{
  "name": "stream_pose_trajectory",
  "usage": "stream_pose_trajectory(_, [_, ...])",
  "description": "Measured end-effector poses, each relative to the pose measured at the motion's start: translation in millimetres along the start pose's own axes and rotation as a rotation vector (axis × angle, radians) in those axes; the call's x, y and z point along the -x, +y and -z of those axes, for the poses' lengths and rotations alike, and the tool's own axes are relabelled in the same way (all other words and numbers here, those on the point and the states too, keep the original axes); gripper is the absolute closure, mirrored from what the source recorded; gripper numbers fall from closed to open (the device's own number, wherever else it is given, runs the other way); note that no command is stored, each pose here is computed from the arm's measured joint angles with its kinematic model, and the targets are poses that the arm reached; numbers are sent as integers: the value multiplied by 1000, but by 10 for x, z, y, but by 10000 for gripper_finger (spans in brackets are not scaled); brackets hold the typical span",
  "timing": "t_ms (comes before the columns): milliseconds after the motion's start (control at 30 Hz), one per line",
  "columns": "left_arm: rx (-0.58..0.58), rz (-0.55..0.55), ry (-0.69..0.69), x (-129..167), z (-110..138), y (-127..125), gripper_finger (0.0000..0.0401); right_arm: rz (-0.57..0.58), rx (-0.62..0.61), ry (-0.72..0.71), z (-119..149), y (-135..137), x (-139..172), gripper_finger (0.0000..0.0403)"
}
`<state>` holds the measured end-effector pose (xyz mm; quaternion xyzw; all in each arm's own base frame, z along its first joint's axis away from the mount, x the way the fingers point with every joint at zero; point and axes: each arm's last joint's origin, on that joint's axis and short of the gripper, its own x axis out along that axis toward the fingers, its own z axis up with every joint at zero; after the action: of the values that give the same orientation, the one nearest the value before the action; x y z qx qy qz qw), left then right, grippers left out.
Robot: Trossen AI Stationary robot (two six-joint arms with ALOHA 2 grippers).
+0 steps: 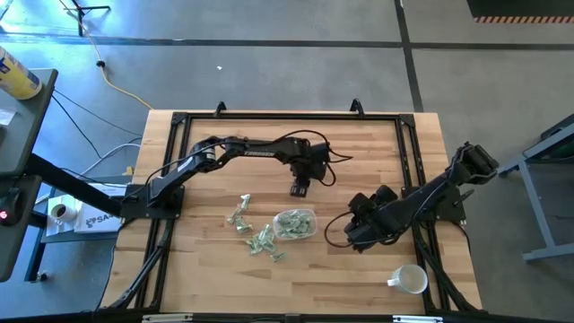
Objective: Pick and place Stevia / Truvia into bins
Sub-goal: Put the stevia packet into the transparent bin
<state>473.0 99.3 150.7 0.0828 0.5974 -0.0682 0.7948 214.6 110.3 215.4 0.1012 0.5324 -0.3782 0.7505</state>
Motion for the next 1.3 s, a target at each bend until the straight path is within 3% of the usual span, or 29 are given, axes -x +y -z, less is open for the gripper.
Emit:
stream_pose_trajectory(200, [38,-36,44,11,52,57,366,3,5,1,4,-3,1,199])
stream_pose_trajectory(267, [76,-39,109,94,94,32,381,2,8,-2,9,-1,5,199])
stream_pose_trajectory(400, [151,-27,162,449,42,-98,356,-3,32,-26,56,16,34,199])
stream_pose_trajectory(533, [149,30,50,998,-143,-445,365,-5,65,-32,102,23,60,199])
stream_pose_trajectory(667, [116,58,-47,1193,-308,-858,381,-4,93,-39,116,25,68,199])
stream_pose_trajectory(767, [118,100,-46,1174,-362,-1117,364,-5,119,-41,115,27,68,199])
stream_pose_trajectory(933, [123,134,-6,788,-355,-1432,351,-20,144,-49,110,45,69,199])
stream_pose_trajectory(1000, [138,136,-58,663,-368,-1495,363,-28,146,-51,113,53,72,199])
stream_pose_trajectory(1167, [229,116,-40,453,-277,-1473,379,-49,153,-48,152,74,94,199])
stream_pose_trajectory(1300, [244,57,-6,542,-249,-1494,314,-62,146,-49,208,89,123,199])
